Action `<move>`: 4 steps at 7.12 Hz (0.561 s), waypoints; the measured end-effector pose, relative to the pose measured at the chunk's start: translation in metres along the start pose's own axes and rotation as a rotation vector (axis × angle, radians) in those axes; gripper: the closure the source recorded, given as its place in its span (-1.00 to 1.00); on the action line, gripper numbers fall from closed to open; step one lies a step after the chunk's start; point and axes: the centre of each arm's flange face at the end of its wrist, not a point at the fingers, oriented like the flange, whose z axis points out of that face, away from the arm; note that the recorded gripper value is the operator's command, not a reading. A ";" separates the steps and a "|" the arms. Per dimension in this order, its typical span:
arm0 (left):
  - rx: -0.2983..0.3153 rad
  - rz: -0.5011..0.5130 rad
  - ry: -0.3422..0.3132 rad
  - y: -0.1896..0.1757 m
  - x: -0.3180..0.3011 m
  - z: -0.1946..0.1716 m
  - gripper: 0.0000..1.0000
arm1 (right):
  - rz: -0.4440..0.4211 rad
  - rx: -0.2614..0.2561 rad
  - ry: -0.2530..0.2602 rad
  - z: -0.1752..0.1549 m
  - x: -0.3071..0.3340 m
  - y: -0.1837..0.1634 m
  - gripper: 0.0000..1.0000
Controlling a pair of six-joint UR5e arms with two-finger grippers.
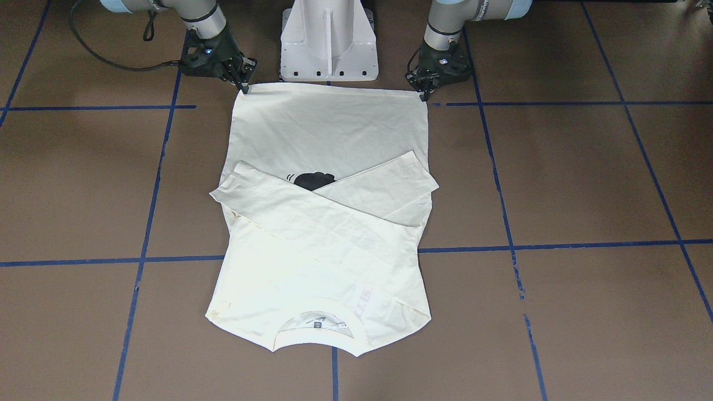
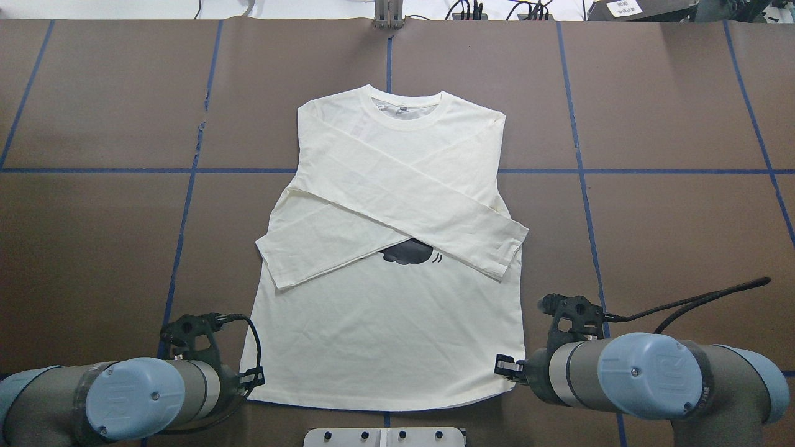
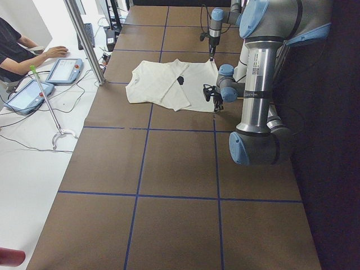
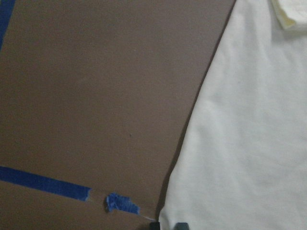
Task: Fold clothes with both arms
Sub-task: 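Close both grippers on the hem corners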
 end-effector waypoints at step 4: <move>-0.009 0.002 -0.001 0.002 0.004 -0.013 1.00 | 0.004 -0.005 -0.003 -0.004 0.000 -0.003 1.00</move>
